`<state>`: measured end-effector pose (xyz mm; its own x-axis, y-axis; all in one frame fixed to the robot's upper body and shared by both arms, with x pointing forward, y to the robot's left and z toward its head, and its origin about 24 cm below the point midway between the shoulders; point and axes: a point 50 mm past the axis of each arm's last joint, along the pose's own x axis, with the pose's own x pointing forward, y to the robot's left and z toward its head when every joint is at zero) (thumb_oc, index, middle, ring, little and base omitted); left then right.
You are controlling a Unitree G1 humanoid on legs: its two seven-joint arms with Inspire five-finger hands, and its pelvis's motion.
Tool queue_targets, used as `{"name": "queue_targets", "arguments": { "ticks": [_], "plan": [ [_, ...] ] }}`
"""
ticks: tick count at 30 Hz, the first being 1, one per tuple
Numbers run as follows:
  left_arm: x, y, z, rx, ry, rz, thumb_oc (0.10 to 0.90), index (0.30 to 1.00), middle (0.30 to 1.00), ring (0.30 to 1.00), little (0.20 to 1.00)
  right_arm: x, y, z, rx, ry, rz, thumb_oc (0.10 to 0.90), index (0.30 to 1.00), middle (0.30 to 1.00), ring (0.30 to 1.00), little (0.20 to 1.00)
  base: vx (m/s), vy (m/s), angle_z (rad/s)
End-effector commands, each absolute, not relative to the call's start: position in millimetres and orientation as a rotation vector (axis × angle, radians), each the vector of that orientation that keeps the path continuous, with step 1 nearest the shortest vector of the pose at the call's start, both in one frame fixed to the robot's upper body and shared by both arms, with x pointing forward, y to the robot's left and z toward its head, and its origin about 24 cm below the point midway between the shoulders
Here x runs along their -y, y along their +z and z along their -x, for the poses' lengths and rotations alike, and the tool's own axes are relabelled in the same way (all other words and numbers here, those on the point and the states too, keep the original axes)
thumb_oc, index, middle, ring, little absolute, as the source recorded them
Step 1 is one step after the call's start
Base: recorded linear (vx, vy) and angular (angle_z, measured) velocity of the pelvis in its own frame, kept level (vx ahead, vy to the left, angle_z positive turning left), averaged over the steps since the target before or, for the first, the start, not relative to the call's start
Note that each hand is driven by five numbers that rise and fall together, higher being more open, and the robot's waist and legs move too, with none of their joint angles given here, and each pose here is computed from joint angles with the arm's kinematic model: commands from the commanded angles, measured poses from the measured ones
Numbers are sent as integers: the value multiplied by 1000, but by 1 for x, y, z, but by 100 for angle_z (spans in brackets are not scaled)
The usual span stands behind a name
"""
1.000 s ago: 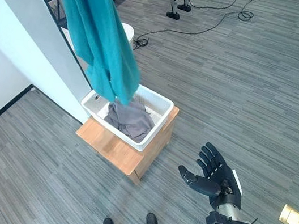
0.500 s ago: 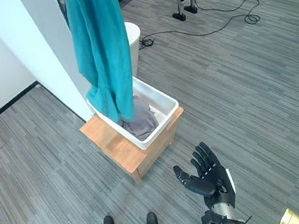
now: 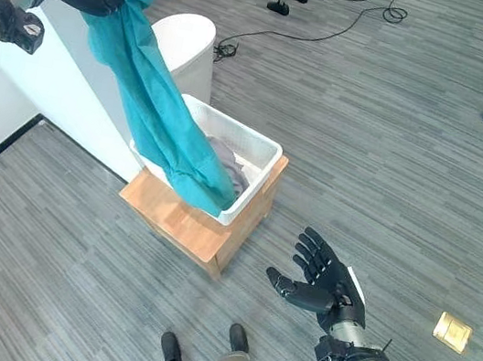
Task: Pick up bed clothes into laundry basket.
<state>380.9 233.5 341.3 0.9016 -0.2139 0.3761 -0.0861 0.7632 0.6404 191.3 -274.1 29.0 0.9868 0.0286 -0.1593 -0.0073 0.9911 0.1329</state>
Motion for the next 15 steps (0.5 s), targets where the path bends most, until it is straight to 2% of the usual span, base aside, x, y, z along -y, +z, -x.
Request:
{"name": "queue_targets", "arguments": {
  "ticks": [1,8,15],
  "plan": [
    [-237,444,-340,821,76,-576,400,300,300,300,300,265,77,-209,78,111,-131,800,900,900,900,900,0,0,0],
    [-209,458,-337,887,11,-585,400,300,300,300,300,266,73,-205,62,101,-150,800,900,900,900,900,43,7,2],
    [-204,456,-342,874,7,-580,400,300,300,300,300,272,73,-200,57,75,-143,800,900,900,900,900,30,8,-2]
  ]
}}
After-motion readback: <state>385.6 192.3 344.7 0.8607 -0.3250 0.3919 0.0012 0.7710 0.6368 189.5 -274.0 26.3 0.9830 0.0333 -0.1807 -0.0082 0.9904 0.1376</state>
